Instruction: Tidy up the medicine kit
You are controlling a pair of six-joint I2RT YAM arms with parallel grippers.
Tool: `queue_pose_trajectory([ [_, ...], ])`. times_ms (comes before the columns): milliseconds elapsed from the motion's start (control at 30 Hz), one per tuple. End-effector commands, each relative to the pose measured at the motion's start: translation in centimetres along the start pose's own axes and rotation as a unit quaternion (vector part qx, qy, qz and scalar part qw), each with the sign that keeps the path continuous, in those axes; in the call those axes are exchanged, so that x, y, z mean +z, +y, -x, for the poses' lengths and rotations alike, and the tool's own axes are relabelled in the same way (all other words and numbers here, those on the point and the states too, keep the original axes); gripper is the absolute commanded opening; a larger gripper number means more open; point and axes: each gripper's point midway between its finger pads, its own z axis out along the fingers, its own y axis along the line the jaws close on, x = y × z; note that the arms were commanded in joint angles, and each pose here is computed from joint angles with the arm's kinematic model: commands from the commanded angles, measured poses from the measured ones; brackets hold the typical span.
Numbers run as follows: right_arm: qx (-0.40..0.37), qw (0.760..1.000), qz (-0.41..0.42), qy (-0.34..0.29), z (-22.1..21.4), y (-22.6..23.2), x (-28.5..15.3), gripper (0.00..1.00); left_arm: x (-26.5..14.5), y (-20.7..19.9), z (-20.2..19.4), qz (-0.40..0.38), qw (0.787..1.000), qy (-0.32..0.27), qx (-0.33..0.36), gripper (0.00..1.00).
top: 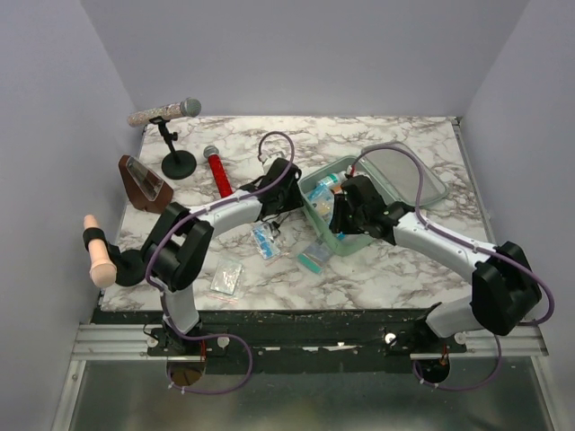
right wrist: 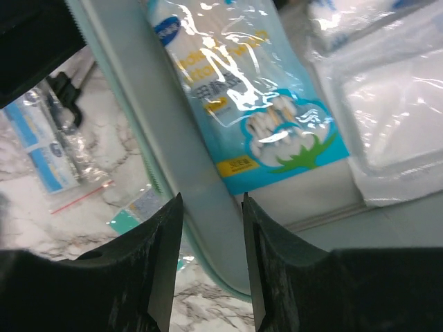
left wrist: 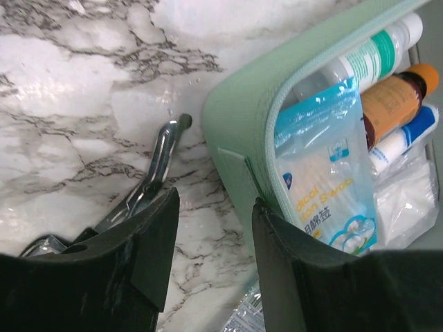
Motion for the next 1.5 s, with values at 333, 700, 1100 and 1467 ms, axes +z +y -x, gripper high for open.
queue_pose_trajectory([
  [333,0.017,0.998,0.061,0.022,1.5,5.1,1.5,0.48,1.3,-2.1,5.1,-0.037,0.999,-0.016,-0.007,0.56],
  [700,-0.014,0.997,-0.025,-0.078,4.9,0.1,-2.8,0.54,-1.7,2.1,5.5,-0.003,0.998,-0.052,-0.047,0.56],
  [1100,-0.043,0.997,-0.059,-0.018,1.3,-1.9,0.6,0.36,0.7,0.4,1.0,-0.043,0.998,0.019,-0.053,0.54],
  [1467,-0.044,0.999,-0.005,0.024,0.1,1.7,2.8,0.24,2.9,-2.1,1.0,-0.073,0.996,0.051,-0.030,0.53],
])
